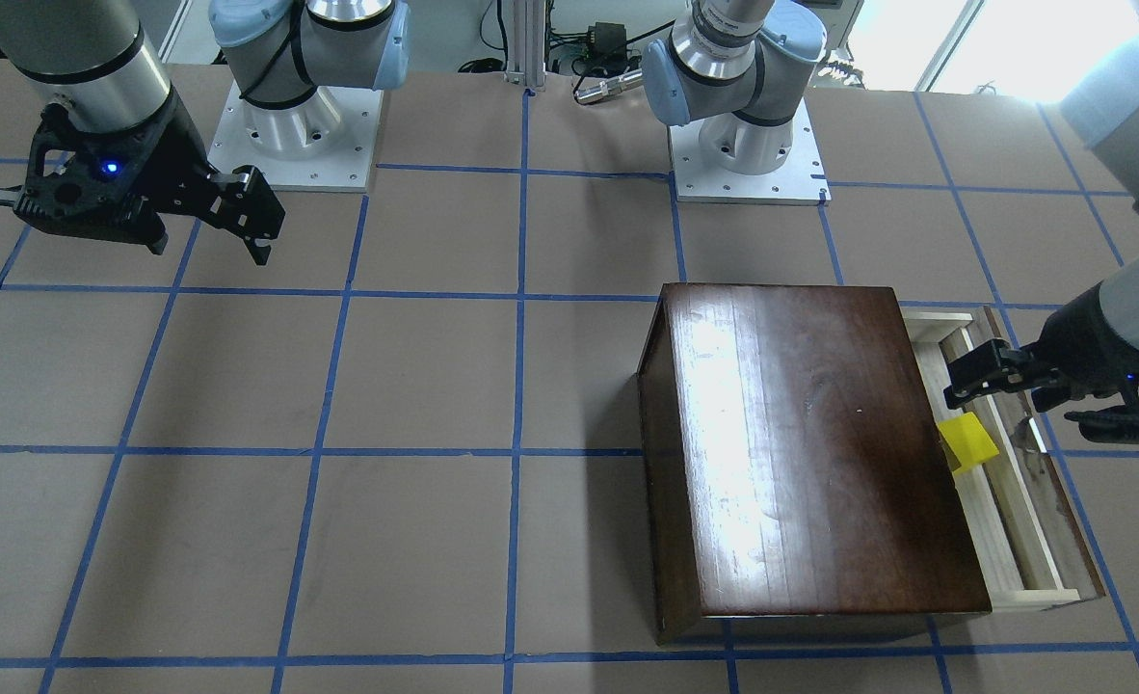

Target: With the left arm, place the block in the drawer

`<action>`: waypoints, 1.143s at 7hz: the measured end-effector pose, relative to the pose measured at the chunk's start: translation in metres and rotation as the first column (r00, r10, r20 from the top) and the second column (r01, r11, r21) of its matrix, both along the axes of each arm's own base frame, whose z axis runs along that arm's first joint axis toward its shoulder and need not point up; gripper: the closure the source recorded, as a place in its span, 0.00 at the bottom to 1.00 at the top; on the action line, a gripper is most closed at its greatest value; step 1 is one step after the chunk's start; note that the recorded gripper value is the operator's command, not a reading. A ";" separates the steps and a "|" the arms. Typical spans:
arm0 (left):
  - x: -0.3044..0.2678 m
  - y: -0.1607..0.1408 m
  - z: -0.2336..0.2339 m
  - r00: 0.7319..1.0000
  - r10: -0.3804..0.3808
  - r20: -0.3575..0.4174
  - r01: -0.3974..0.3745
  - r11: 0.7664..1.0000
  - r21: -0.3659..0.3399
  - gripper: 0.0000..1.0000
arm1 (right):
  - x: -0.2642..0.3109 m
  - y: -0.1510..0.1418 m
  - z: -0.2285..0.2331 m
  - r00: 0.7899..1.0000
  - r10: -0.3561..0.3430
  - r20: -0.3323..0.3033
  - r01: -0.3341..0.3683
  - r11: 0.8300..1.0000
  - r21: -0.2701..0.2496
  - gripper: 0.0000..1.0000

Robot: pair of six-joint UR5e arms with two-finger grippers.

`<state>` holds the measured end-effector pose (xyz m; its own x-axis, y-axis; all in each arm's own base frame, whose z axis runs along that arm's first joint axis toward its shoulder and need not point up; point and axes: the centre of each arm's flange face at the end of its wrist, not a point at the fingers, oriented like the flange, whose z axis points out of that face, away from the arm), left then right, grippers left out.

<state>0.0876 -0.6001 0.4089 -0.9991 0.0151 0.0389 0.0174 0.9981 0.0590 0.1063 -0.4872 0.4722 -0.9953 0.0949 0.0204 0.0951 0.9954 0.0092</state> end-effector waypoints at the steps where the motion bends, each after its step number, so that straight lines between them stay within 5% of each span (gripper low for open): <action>1: -0.008 0.011 0.017 1.000 -0.001 0.000 0.001 1.000 0.001 0.00 | 0.000 0.000 0.000 1.000 0.000 0.000 0.000 1.000 0.000 0.00; 8: -0.056 0.081 0.099 1.000 0.007 0.007 -0.007 1.000 -0.009 0.00 | 0.000 0.000 0.000 1.000 0.000 0.000 0.000 1.000 0.000 0.00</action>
<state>0.0313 -0.5187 0.5075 -0.9995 0.0080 0.0314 0.0096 0.9987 0.0502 0.1063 -0.4872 0.4722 -0.9953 0.0949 0.0204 0.0951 0.9954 0.0092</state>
